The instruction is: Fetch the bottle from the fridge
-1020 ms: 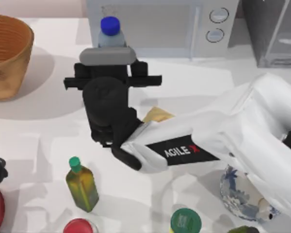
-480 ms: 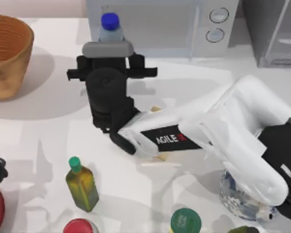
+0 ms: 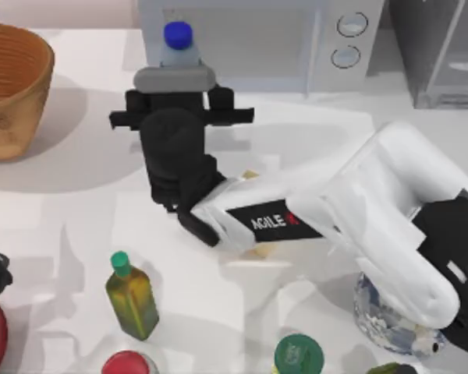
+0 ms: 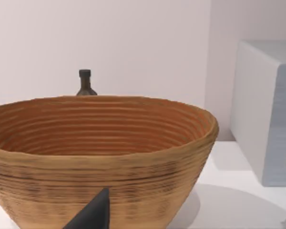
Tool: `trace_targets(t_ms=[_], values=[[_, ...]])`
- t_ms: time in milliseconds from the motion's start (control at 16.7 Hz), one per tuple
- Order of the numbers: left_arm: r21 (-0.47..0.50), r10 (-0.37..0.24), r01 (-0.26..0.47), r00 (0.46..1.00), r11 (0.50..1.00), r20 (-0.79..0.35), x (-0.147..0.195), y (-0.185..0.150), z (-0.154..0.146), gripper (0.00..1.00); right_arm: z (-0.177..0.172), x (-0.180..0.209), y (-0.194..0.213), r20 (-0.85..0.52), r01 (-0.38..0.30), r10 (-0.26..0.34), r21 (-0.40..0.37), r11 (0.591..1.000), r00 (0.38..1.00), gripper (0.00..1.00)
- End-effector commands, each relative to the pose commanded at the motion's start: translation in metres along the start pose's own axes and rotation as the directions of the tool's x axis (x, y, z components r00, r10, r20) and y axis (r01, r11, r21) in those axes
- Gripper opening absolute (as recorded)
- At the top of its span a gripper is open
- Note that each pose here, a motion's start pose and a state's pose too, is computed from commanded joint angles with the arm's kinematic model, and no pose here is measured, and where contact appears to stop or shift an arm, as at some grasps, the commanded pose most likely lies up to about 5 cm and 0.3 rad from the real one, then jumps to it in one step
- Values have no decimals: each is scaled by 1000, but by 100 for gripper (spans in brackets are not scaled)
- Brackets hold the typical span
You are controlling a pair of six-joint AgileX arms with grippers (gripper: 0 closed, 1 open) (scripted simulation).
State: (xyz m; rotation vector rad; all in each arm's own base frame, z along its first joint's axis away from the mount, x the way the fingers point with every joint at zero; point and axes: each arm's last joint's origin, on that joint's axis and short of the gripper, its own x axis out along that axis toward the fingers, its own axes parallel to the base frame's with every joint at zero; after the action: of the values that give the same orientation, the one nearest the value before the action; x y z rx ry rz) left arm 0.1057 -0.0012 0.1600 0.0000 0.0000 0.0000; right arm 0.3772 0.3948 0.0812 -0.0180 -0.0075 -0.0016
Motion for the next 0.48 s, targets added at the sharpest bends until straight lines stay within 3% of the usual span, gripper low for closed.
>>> trace_targets(t_ms=[480], values=[[0, 0, 0, 1000, 1000, 0, 0, 0, 0, 100, 0, 0, 0, 0, 0, 0, 0, 1000, 1000, 83]])
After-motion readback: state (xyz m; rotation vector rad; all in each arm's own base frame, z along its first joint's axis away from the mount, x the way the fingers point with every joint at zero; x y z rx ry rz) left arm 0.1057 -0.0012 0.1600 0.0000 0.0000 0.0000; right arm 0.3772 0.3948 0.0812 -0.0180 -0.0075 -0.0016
